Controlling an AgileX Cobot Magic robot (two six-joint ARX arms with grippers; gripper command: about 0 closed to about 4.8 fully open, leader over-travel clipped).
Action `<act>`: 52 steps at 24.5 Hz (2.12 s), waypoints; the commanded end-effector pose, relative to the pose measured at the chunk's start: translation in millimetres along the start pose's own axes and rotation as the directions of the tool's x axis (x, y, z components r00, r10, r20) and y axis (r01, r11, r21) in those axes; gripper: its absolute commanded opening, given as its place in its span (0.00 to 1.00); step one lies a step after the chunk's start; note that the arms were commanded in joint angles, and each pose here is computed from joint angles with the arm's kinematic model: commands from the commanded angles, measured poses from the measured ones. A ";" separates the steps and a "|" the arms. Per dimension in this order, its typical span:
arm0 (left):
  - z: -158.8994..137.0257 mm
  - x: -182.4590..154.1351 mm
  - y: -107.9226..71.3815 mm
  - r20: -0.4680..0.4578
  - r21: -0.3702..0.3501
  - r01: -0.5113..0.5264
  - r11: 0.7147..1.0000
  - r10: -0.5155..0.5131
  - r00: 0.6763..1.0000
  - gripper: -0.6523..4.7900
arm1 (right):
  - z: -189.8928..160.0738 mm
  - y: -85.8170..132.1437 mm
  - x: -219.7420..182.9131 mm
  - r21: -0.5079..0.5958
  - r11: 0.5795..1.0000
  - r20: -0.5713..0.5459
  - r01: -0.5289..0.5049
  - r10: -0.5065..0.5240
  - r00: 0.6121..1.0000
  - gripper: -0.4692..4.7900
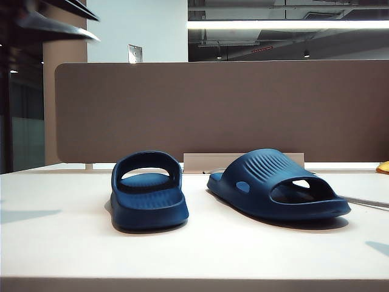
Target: Interlock the pair of blue slippers on the table with their fronts facing up.
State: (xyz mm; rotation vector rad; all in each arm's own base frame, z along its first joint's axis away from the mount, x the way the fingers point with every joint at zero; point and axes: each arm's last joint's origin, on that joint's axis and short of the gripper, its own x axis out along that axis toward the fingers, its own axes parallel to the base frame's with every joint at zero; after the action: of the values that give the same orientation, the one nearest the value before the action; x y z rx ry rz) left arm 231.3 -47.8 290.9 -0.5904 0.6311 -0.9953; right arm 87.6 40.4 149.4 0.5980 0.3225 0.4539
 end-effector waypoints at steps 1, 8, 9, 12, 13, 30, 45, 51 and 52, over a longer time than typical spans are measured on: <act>22.1 15.7 19.4 -0.024 0.051 -0.004 0.999 0.005 1.000 0.33 | 0.1 0.7 -0.4 0.000 1.000 -0.010 -0.005 0.005 1.000 0.09; 44.5 53.3 81.4 -0.102 0.065 -0.152 0.986 0.158 0.982 0.42 | -0.4 1.3 -0.5 0.000 1.000 -0.026 -0.027 0.027 0.999 0.09; 46.2 55.8 85.9 -0.105 0.076 -0.174 0.982 0.181 0.978 0.47 | -0.4 1.3 -0.5 0.000 1.000 -0.026 -0.027 0.027 0.999 0.09; 52.9 63.9 100.7 -0.103 0.125 -0.242 0.962 0.255 0.962 0.58 | -0.7 1.7 -0.5 -0.002 0.999 -0.038 -0.042 0.042 0.998 0.09; 54.6 65.9 103.3 -0.105 0.123 -0.242 0.963 0.255 0.961 0.58 | -0.7 1.7 -0.5 -0.002 0.999 -0.037 -0.042 0.042 0.998 0.09; 60.0 97.6 154.1 -0.211 0.137 -0.191 0.972 0.217 0.953 0.58 | -0.8 1.7 -0.5 -0.006 0.999 -0.038 -0.041 0.041 0.998 0.09; 44.1 112.0 171.1 -0.271 0.105 -0.172 0.979 0.195 0.943 0.58 | -0.8 1.7 -0.4 -0.006 0.999 -0.038 -0.042 0.041 0.998 0.09; 44.2 113.3 169.7 -0.272 0.131 -0.143 0.981 0.174 0.946 0.58 | -0.8 1.6 -0.4 -0.006 0.999 -0.038 -0.041 0.041 0.998 0.09; 44.3 113.4 170.0 -0.271 0.144 -0.152 0.978 0.187 0.944 0.58 | -0.8 1.6 -0.4 -0.006 0.999 -0.038 -0.041 0.041 0.998 0.09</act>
State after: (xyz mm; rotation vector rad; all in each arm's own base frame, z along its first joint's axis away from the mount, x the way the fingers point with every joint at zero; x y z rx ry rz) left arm 405.5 -69.5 177.4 -0.3064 0.8632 -0.9502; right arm 86.6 41.5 147.7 0.5930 0.3551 0.4952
